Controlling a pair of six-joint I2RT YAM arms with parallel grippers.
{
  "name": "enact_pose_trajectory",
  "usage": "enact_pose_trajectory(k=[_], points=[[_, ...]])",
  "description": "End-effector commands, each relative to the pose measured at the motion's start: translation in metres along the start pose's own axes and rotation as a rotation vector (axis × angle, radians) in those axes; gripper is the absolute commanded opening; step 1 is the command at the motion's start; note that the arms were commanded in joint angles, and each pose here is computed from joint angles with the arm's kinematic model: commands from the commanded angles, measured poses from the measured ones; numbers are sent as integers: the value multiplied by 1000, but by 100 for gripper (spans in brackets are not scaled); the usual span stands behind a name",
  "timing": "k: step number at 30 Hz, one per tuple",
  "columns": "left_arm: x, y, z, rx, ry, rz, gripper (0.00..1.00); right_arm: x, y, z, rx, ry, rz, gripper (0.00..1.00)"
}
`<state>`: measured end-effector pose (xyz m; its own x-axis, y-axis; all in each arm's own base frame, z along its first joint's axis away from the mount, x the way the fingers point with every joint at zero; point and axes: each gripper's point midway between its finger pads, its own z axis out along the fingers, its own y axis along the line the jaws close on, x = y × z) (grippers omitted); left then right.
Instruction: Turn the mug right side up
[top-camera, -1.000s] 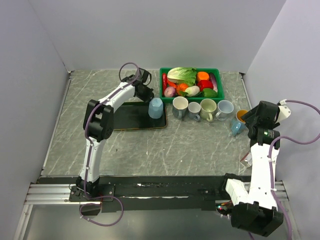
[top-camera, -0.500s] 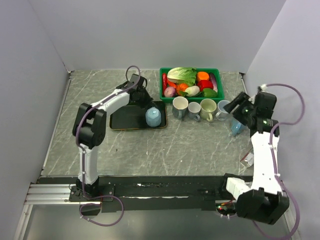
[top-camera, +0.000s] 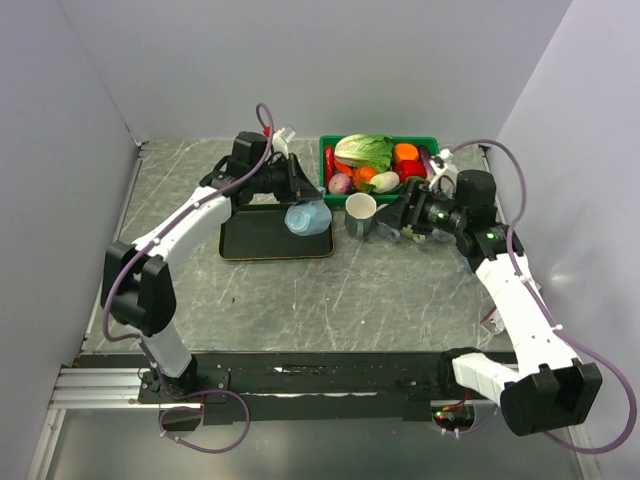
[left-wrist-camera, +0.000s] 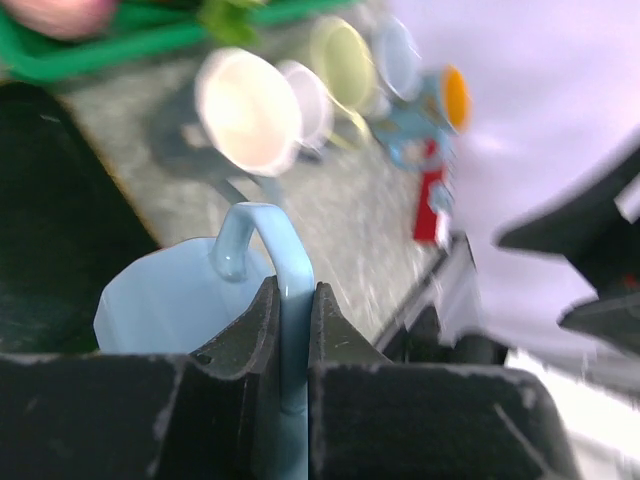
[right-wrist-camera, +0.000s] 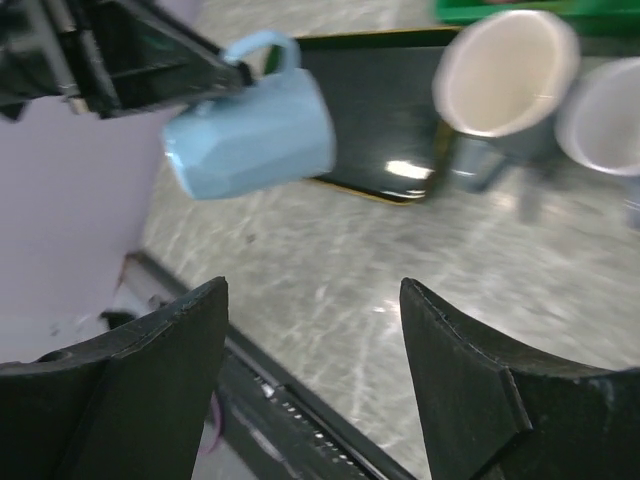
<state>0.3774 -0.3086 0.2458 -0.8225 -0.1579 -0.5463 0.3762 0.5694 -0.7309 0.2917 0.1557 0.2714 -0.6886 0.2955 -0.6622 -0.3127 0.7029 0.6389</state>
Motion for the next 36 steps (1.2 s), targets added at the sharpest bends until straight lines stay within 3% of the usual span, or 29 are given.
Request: enact_pose_trajectory(k=[1, 9, 15, 27, 33, 36], points=[[7, -77, -36, 317, 3, 225, 1, -11, 50, 7, -223, -28, -87, 76], [35, -142, -86, 572, 76, 374, 1, -16, 94, 6, -490, -87, -266, 76], [48, -172, -116, 699, 104, 430, 1, -15, 107, 10, -586, -80, -398, 73], [55, -184, -127, 741, 122, 466, 1, -7, 150, -9, -775, -118, -621, 69], [62, -189, -132, 778, 148, 487, 1, -2, 154, -1, -768, -108, -646, 59], [65, -184, -128, 778, 164, 493, 1, -3, 157, 3, -752, -123, -683, 48]])
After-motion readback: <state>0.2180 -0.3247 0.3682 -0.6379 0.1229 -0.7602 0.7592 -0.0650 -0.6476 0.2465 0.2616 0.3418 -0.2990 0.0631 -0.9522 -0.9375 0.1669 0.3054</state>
